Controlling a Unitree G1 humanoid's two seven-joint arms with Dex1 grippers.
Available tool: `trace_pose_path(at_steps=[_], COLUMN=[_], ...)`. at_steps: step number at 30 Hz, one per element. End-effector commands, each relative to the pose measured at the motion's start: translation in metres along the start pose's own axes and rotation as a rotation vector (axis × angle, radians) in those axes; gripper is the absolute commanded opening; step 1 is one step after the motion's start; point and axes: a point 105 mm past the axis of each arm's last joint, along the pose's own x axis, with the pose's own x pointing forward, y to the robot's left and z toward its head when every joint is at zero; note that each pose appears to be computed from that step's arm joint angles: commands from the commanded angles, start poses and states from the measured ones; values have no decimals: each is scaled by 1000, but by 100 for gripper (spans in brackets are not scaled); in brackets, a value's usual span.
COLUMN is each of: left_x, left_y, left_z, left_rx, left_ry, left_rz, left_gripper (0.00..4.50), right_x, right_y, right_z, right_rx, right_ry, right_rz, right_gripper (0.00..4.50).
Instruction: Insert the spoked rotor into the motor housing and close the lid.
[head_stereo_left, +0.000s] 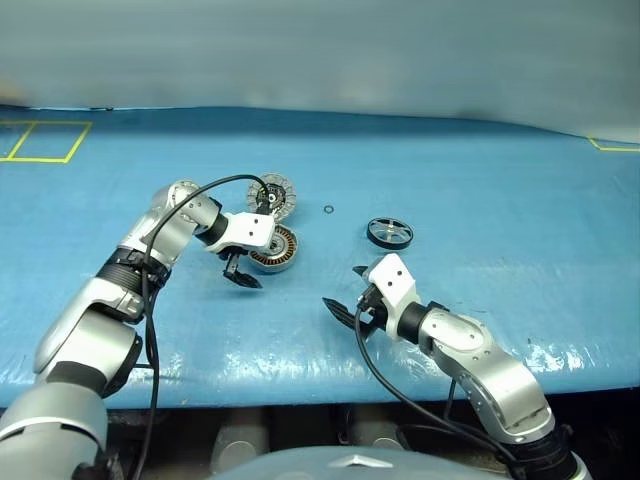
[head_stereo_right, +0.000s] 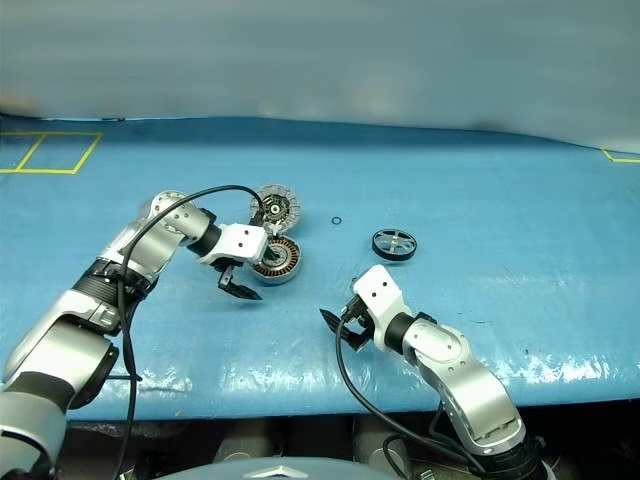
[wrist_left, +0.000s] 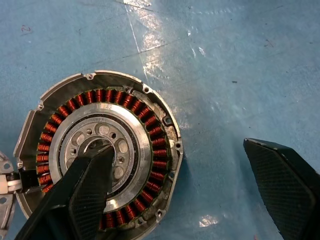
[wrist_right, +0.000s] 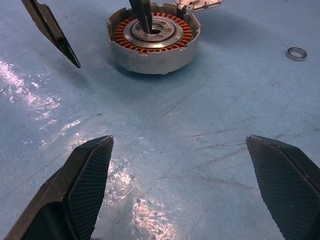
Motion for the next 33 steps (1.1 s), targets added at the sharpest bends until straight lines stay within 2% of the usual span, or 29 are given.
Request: trace_pose_path(at_steps=[1, 13, 16, 21, 22, 33], left_x=[-5, 1, 3, 5, 5, 10], left_y=[8, 11, 10, 12, 11, -1], left_z=[4, 0, 1, -3, -3, 15], left_rx=[28, 10, 14, 18, 23, 65], left_ry=[21, 41, 52, 92, 99, 64], left_rz=[22, 9, -4, -1, -5, -29], left_gripper=[450, 450, 392, 225, 205, 202], right_x=[-3, -3, -3, -2, -2, 0], right_y=[1, 3, 2, 2, 2, 4], right_z=[15, 14, 14, 14, 14, 14], right_rx=[-33, -33, -32, -28, -27, -20], right_ry=[-62, -54, -55, -57, -58, -56], right_rz=[-3, 2, 0, -3, -2, 13], right_gripper=[447, 447, 450, 450, 450, 450])
